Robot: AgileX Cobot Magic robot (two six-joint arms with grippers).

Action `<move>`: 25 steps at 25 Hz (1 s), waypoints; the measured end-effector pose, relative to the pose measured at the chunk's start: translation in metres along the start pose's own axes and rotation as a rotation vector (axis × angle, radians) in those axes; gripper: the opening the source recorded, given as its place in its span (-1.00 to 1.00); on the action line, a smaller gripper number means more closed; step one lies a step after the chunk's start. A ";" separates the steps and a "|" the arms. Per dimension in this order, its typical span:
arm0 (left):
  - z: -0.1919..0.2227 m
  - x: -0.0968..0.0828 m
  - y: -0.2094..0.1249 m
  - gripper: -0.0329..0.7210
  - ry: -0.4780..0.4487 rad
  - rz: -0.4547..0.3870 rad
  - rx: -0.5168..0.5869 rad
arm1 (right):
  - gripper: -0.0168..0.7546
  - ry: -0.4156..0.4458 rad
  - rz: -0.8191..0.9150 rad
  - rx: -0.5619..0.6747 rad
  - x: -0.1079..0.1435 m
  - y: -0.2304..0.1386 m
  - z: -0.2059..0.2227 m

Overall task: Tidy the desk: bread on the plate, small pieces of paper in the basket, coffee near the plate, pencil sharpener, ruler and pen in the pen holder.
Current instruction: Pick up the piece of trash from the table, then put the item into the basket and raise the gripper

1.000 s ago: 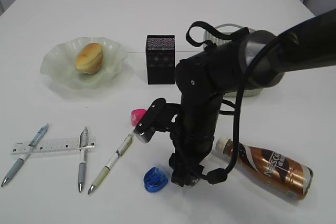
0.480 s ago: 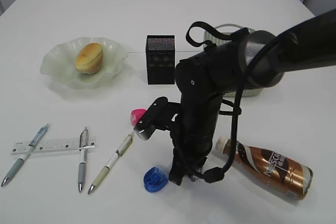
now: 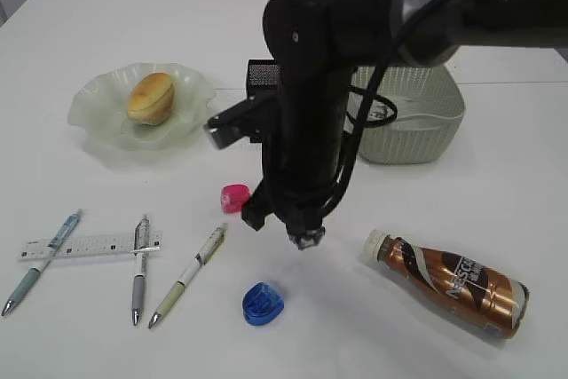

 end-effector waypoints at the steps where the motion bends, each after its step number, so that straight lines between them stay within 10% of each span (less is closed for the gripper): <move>1: 0.000 0.000 0.000 0.04 0.000 0.000 0.000 | -0.92 -0.002 0.018 -0.009 0.000 0.003 -0.007; 25: -0.001 0.001 -0.009 0.04 0.010 -0.008 0.089 | -0.92 -0.099 0.192 -0.356 -0.023 0.044 -0.114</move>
Point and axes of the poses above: a point on each arm's last joint axis where the gripper is mounted, z pointing out along that axis toward the gripper, x along the wrist's bending axis when the last joint is at zero, y = z × x, the point moved 1 cm from there along z, pointing out along that axis toward the gripper, and after that the axes turned 5 degrees about -z, right-handed, at the moved point
